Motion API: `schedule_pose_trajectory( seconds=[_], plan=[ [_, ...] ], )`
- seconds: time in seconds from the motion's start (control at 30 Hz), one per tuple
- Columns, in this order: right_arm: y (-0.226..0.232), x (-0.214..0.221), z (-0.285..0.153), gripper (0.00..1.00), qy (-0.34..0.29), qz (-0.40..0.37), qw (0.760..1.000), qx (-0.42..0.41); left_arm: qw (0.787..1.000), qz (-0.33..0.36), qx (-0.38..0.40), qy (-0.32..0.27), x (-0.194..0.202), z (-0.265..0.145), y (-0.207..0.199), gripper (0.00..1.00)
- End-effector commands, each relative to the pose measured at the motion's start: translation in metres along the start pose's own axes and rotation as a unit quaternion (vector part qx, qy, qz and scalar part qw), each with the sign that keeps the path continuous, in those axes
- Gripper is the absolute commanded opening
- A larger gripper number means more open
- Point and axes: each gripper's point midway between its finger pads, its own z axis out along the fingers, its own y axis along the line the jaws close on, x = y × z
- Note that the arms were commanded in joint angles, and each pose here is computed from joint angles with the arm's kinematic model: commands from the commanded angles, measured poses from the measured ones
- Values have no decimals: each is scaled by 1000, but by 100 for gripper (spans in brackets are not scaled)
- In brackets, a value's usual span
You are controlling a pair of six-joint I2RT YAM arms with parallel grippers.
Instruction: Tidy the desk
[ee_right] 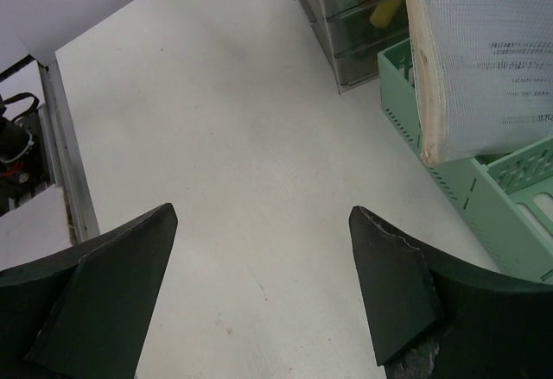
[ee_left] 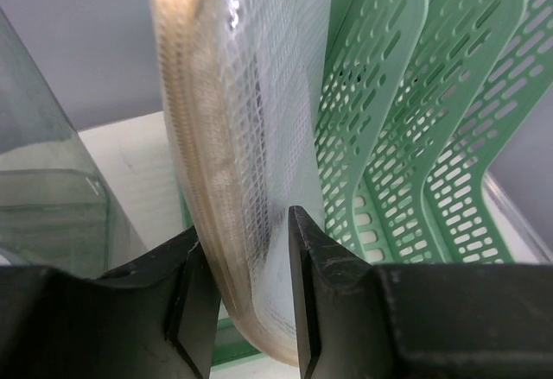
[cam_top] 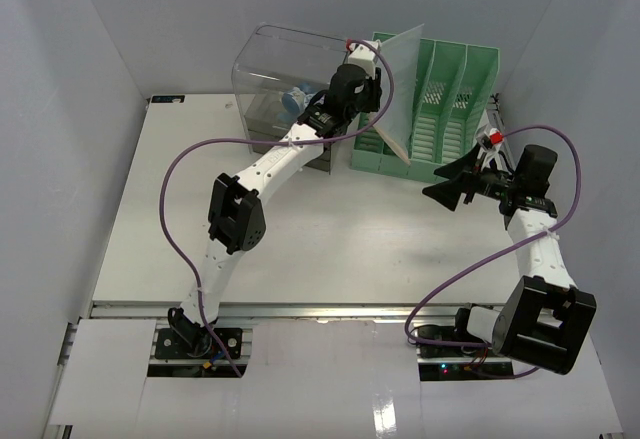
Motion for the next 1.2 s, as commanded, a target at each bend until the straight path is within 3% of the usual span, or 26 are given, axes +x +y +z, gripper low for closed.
schedule_pose_trajectory(
  seconds=[0.0, 0.1, 0.27, 0.37, 0.57, 0.87, 1.17],
  plan=[
    [3, -4, -3, 87, -9, -6, 1000, -13, 999, -1, 28, -41, -32, -4, -11, 41],
    [3, -4, -4, 87, -10, -5, 1000, -14, 998, 3, 40, -45, -34, -3, -15, 35],
    [4, -3, -5, 87, -11, -3, 1000, -14, 997, 6, 68, -45, -32, -2, -22, 10],
    [4, -3, -7, 87, -12, -4, 1000, -14, 996, 12, 77, -50, -36, -4, -25, 1],
    [4, -1, -7, 87, -12, -2, 1000, -16, 992, 30, 89, -83, -50, -12, -29, 0],
    [2, 1, -8, 87, -12, 5, 1000, -16, 974, 60, 100, -197, -114, -38, -48, 0],
    [0, 4, -8, 87, -10, 12, 1000, -15, 957, 93, 109, -251, -142, -57, -71, 0]
  ],
)
